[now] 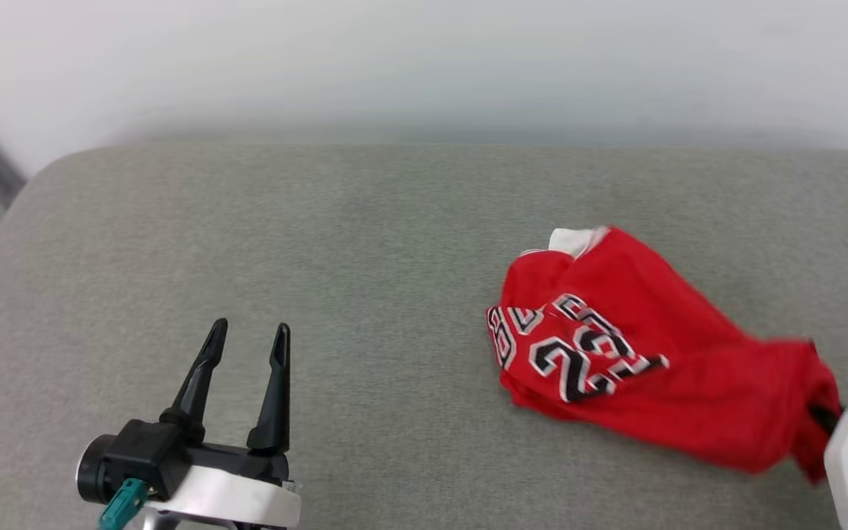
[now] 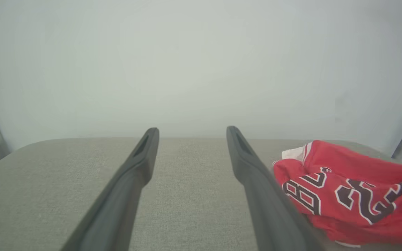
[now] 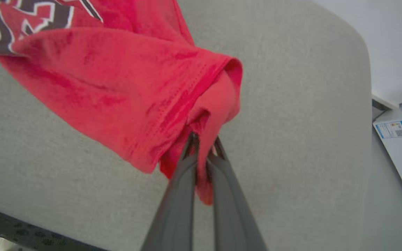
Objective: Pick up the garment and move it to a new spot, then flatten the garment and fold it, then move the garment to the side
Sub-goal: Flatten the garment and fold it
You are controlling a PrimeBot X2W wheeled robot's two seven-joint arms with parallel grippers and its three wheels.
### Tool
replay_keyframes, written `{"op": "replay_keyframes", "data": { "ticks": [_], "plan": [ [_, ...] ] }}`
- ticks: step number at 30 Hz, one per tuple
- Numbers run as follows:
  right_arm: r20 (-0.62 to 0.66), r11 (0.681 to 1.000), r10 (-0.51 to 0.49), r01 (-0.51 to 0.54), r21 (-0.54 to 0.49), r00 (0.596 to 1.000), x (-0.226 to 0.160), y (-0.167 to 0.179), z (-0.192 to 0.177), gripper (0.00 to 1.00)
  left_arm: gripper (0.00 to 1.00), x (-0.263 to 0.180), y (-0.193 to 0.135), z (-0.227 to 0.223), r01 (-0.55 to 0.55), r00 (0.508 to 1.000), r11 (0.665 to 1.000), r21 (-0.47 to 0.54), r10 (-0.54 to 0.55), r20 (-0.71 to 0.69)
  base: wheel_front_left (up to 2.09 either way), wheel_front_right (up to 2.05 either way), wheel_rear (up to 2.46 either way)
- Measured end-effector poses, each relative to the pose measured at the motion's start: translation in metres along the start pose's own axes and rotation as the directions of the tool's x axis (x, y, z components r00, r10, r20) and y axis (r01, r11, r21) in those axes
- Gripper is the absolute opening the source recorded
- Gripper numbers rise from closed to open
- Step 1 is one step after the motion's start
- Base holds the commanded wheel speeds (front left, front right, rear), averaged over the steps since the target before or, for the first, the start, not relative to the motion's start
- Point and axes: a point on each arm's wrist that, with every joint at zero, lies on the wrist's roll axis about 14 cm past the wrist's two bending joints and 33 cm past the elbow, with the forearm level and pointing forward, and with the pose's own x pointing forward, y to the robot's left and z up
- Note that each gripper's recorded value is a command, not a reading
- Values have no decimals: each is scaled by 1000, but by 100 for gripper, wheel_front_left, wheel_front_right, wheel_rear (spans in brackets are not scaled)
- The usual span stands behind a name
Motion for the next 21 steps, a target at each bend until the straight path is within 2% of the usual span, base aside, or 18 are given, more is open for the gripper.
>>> {"op": "replay_keyframes", "data": {
  "ticks": [2, 5, 10, 12, 14, 17, 19, 21],
  "plan": [
    [-72, 999, -35, 37, 22, 997, -6, -6, -32, 0, 100, 4, -8, -3, 25, 1000, 1000, -9, -25, -5, 0, 0, 0],
    [-141, 995, -20, 33, 94, 990, -1, 3, -69, 0, 100, 9, -15, -8, 49, 999, 999, -18, -49, -16, 0, 0, 0],
    [-207, 988, 16, 16, 155, 978, 14, 21, -108, 0, 100, 14, -23, -16, 72, 997, 997, -31, -73, -33, 0, 0, 0],
    [-175, 984, 29, 3, 177, 984, 20, 28, -105, 100, 100, 14, -24, -18, 75, 996, 997, -32, -77, -39, 0, 0, 0],
    [-112, 977, 46, -22, 211, 993, 25, 34, -90, 100, 100, 14, -25, -18, 78, 996, 996, -33, -79, -39, 0, 0, 0],
    [38, 978, 20, -28, 205, 999, 24, 25, -49, 100, 100, 15, -27, -17, 86, 995, 996, -36, -88, -36, 0, 0, 0],
    [140, 975, 7, -38, 217, 990, 17, 20, -22, 100, 100, 16, -29, -15, 94, 995, 995, -35, -95, -31, 0, 0, 0],
    [264, 972, -5, -57, 226, 964, 5, 17, 8, 100, 100, 17, -30, -13, 101, 995, 994, -28, -102, -24, 0, 0, 0]
  ]
}}
